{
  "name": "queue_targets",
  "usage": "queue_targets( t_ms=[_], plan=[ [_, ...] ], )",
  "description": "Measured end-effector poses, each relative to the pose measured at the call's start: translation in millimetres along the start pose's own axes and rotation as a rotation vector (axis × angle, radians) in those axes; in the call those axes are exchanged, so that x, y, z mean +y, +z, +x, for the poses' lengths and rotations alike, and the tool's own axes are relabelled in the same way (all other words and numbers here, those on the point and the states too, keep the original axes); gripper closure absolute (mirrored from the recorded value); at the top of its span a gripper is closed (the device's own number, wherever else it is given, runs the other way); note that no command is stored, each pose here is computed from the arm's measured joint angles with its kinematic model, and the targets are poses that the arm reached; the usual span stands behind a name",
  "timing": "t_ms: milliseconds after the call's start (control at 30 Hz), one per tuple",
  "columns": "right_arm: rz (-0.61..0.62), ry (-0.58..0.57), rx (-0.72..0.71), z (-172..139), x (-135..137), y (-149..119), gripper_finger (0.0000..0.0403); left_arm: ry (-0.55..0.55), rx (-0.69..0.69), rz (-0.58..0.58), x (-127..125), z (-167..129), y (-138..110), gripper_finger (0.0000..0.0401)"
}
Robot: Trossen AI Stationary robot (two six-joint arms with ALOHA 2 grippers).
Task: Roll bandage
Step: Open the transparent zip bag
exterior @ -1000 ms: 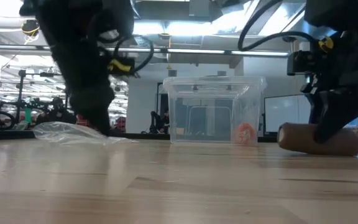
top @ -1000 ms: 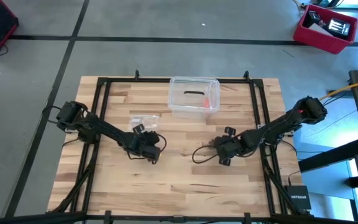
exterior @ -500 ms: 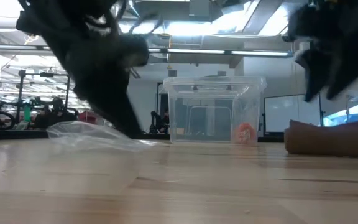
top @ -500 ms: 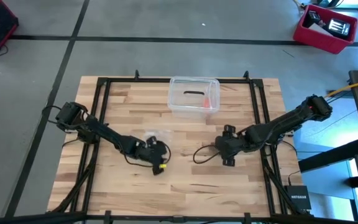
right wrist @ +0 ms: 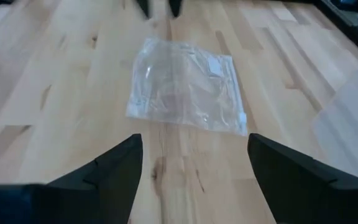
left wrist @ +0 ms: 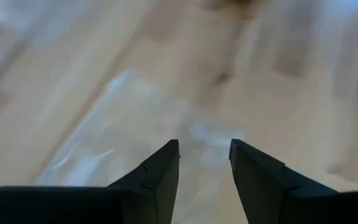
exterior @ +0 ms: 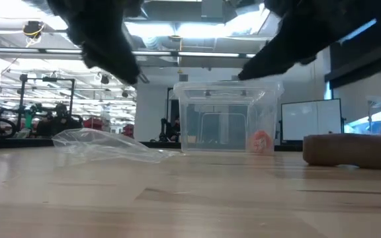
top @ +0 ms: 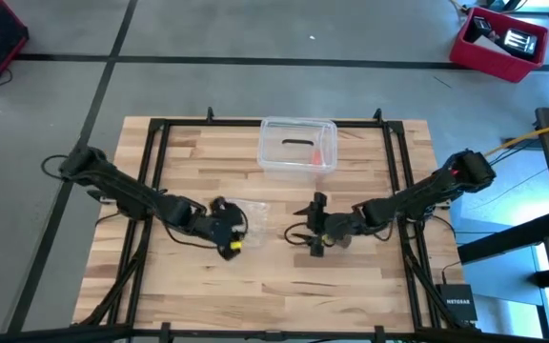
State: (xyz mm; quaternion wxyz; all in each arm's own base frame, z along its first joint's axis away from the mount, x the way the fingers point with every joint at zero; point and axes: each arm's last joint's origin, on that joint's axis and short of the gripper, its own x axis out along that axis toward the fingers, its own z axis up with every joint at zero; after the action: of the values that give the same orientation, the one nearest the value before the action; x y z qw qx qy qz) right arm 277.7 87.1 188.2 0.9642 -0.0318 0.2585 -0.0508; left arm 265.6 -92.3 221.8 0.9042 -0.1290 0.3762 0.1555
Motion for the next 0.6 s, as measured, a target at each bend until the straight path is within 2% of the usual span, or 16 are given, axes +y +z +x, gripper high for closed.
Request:
queue_targets(
  t_ms=[133, 333, 433, 600],
  plan=[
    [0.007, -0.018, 0.023, 25.4, -0.2, -14.1, 0.0111, 0.117, 0.089, -0.109, 21.3, -1.9, -21.7, 0.0265],
    [0.028, -0.011, 0.016, 55.4, 2.2, -32.7, 0.0111, 0.223, 0.156, -0.291, 44.2, 11.3, -61.8, 0.0265],
    [0.044, -0.002, -0.007, 65.0, 3.0, -37.9, 0.0111, 0.241, 0.157, -0.346, 51.1, 16.2, -73.9, 0.0265],
    [0.070, -0.001, -0.038, 79.2, 0.8, -45.9, 0.0111, 0.194, 0.122, -0.369, 53.5, 22.9, -82.1, 0.0265]
  ],
)
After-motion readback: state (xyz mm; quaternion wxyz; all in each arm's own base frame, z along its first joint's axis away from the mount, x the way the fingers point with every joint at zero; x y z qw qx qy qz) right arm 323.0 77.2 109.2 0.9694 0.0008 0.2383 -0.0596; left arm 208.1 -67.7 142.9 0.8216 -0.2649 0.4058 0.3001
